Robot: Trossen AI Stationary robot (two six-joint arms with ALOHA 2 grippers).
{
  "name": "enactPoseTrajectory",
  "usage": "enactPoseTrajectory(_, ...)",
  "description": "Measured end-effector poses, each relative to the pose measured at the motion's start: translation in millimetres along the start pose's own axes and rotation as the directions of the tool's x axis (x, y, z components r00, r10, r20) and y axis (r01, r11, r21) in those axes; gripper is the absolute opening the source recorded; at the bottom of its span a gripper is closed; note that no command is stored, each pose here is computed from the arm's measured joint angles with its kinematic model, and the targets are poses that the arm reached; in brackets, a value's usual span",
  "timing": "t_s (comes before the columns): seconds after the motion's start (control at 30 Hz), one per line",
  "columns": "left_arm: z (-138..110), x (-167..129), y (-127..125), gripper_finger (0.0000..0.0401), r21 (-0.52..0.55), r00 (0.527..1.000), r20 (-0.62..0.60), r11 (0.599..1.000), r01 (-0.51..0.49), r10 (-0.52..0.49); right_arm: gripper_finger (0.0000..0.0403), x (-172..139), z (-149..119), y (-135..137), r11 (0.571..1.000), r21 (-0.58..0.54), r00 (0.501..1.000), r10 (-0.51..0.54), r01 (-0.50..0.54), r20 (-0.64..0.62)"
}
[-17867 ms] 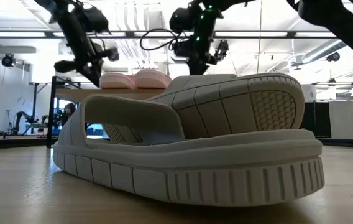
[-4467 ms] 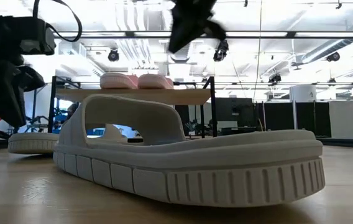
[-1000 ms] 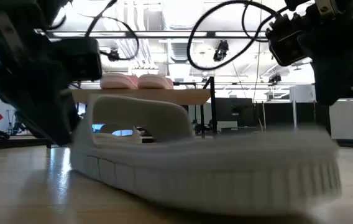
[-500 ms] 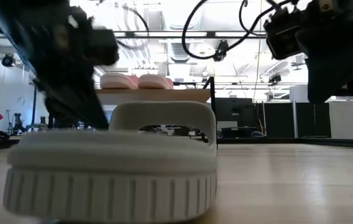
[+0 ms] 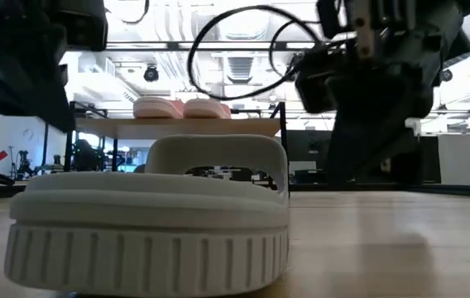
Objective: Pick and place slides into the shelf
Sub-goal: Put the gray slipper under the shelf
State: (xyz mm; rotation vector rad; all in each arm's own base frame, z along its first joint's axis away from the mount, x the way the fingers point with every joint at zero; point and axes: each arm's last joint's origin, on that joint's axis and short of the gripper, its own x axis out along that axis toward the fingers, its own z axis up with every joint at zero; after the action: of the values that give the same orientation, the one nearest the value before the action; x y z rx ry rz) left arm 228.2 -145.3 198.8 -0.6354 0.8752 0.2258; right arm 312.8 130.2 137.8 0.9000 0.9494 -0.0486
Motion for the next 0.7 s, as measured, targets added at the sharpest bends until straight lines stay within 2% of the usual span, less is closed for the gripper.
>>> enactPoseTrajectory(0.27,-13,11,-4,0.0011,0.014,0.999,-0.032,1.000,-0.008,0.009,0.0009,30,8,15,1.000,0.016,1.000,-0.002,0.002,-0.014)
enactPoseTrajectory(0.4,-14,13,-2,0.0011,0.019,0.999,-0.032,1.000,-0.019,0.020,0.0009,44,26,23,1.000,0.029,1.000,-0.007,0.006,0.026)
enactPoseTrajectory(0.57,-16,11,-2,0.0011,0.076,0.999,-0.031,0.997,-0.016,0.018,0.0009,53,53,29,0.995,0.049,0.992,-0.095,0.091,0.089)
enactPoseTrajectory(0.7,-25,11,2,0.0011,0.106,0.998,-0.047,0.994,-0.034,0.039,0.0009,43,64,40,0.984,0.026,0.979,-0.178,0.176,0.095)
